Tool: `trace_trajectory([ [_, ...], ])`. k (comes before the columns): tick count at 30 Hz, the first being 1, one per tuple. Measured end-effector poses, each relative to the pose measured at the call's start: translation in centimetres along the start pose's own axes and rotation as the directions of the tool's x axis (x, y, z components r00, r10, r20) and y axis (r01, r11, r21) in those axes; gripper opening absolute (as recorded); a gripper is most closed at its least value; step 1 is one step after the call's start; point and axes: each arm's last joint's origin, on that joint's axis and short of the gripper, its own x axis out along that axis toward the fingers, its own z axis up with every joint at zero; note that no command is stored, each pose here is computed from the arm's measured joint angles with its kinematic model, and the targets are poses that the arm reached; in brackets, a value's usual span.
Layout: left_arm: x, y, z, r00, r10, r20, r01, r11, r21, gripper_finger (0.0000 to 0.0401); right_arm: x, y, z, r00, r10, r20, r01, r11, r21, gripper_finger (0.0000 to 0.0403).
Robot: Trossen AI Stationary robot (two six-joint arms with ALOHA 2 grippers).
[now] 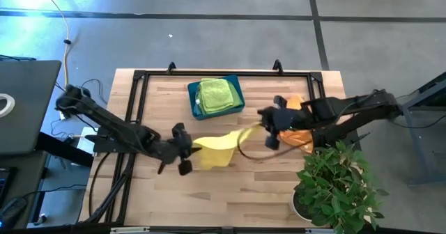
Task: Fold microfiber towels
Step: Fold the yellow microfiber cloth
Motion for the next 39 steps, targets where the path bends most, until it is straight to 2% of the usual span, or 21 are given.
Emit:
trace_trajectory([
  [3, -1.7, 0.6, 0.9, 0.997, -0.063, 0.035, 0.064, 0.998, -0.01, 0.0001, -0.8, 1.1, -0.8, 0.997, 0.058, -0.041, -0.064, 0.987, -0.144, 0.0003],
  [7, -3.4, 1.0, 1.7, 0.986, -0.144, 0.079, 0.147, 0.989, -0.032, 0.0001, -1.4, 2.8, -1.5, 0.982, 0.173, -0.08, -0.19, 0.926, -0.327, 0.0003],
  [9, -4.0, 1.3, 1.9, 0.984, -0.153, 0.094, 0.157, 0.987, -0.028, 0.0, -1.7, 3.3, -1.7, 0.98, 0.181, -0.082, -0.198, 0.89, -0.41, 0.0003],
  [10, -4.3, 1.5, 2.0, 0.983, -0.153, 0.106, 0.156, 0.988, -0.015, 0.0, -1.8, 3.4, -1.8, 0.985, 0.158, -0.073, -0.174, 0.886, -0.43, 0.0003],
  [12, -4.6, 1.9, 2.3, 0.983, -0.113, 0.142, 0.115, 0.993, -0.002, 0.0001, -1.8, 3.3, -1.8, 0.998, 0.058, -0.027, -0.064, 0.903, -0.425, 0.0003],
  [14, -4.9, 2.4, 2.6, 0.983, -0.061, 0.173, 0.065, 0.998, -0.018, 0.0, -1.8, 3.0, -1.6, 0.999, -0.041, 0.018, 0.045, 0.94, -0.337, 0.0003],
  [15, -5.0, 2.5, 2.8, 0.981, -0.057, 0.187, 0.065, 0.997, -0.039, 0.0, -1.8, 3.0, -1.6, 0.999, -0.049, 0.019, 0.053, 0.959, -0.28, 0.0003],
  [17, -4.9, 2.4, 2.7, 0.981, -0.096, 0.167, 0.107, 0.992, -0.059, 0.0, -1.7, 3.2, -1.7, 1.0, 0.025, -0.018, -0.028, 0.971, -0.235, 0.0003],
  [19, -4.7, 2.1, 2.5, 0.976, -0.183, 0.121, 0.191, 0.979, -0.065, 0.0, -1.6, 3.8, -1.9, 0.99, 0.129, -0.065, -0.141, 0.957, -0.253, 0.0003],
  [21, -4.4, 1.7, 2.2, 0.968, -0.243, 0.068, 0.246, 0.968, -0.056, 0.0, -1.6, 4.4, -2.1, 0.985, 0.153, -0.074, -0.168, 0.939, -0.301, 0.0003],
  [24, -3.8, 1.5, 2.0, 0.97, -0.237, 0.044, 0.24, 0.969, -0.057, 0.0001, -1.6, 4.3, -2.0, 0.998, 0.055, -0.027, -0.061, 0.943, -0.329, 0.0003],
  [27, -3.4, 1.7, 2.0, 0.98, -0.192, 0.053, 0.195, 0.98, -0.049, 0.0002, -1.5, 4.0, -1.8, 1.0, -0.015, 0.003, 0.015, 0.95, -0.311, 0.0003],
  [34, -2.7, 2.2, 1.2, 0.991, -0.13, -0.038, 0.13, 0.991, -0.024, 0.0005, -1.4, 3.8, -1.9, 1.0, -0.023, -0.015, 0.017, 0.946, -0.325, 0.0003],
  [39, -2.5, 3.1, 0.9, 0.993, -0.082, -0.088, 0.081, 0.997, -0.014, 0.0025, -1.4, 3.5, -2.1, 0.997, -0.078, -0.011, 0.07, 0.939, -0.337, 0.0003],
])
